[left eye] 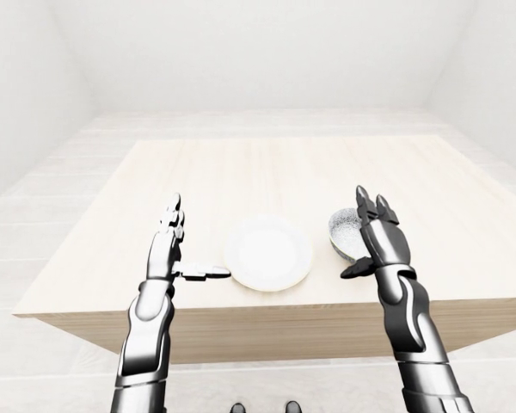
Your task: Put the bowl on the plate.
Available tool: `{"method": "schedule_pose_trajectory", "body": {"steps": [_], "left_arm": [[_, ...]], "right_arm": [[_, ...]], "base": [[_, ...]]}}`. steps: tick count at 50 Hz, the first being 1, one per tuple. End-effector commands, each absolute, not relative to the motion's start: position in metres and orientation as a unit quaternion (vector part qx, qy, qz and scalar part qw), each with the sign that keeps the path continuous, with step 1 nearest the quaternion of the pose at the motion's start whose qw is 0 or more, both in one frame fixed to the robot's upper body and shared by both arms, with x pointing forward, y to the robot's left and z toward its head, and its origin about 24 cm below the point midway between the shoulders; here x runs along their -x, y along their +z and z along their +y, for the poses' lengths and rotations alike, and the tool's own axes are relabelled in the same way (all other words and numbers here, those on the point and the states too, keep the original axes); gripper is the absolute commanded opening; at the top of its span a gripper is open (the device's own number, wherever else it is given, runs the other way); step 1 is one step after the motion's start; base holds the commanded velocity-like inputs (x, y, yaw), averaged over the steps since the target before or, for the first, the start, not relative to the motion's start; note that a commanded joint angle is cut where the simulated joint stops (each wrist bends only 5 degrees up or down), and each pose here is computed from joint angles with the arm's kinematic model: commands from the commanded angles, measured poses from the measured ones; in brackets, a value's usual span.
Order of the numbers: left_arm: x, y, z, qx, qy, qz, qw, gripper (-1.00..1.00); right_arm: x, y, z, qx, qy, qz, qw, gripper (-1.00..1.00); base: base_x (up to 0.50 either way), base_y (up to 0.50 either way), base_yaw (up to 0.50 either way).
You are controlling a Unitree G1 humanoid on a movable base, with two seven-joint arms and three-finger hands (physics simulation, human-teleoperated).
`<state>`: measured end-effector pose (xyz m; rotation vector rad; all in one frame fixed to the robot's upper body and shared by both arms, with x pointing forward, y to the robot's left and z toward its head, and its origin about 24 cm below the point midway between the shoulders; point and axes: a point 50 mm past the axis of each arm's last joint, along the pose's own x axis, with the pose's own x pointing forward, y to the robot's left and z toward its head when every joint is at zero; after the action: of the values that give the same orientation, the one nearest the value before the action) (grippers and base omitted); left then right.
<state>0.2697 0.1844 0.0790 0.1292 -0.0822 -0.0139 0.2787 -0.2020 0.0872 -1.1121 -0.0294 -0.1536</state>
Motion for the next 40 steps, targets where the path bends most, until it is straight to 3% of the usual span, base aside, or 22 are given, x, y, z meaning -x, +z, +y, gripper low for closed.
{"method": "schedule_pose_trajectory", "body": {"steps": [1,20,40], "left_arm": [[-0.274,0.08,0.185,-0.065,-0.002,-0.041,0.997,1.0],[-0.273,0.072,0.184,-0.089,-0.006,-0.033,0.995,1.0],[-0.27,0.065,0.184,-0.125,-0.006,-0.032,0.992,1.0]], "right_arm": [[-0.278,0.082,-0.202,0.561,-0.068,-0.001,0.825,1.0],[-0.278,0.082,-0.202,0.602,-0.063,0.009,0.796,1.0],[-0.278,0.081,-0.204,0.609,-0.064,0.015,0.79,1.0]], "base": [[0.0,0.0,0.0],[0.0,0.0,0.0],[0.0,0.0,0.0]]}}
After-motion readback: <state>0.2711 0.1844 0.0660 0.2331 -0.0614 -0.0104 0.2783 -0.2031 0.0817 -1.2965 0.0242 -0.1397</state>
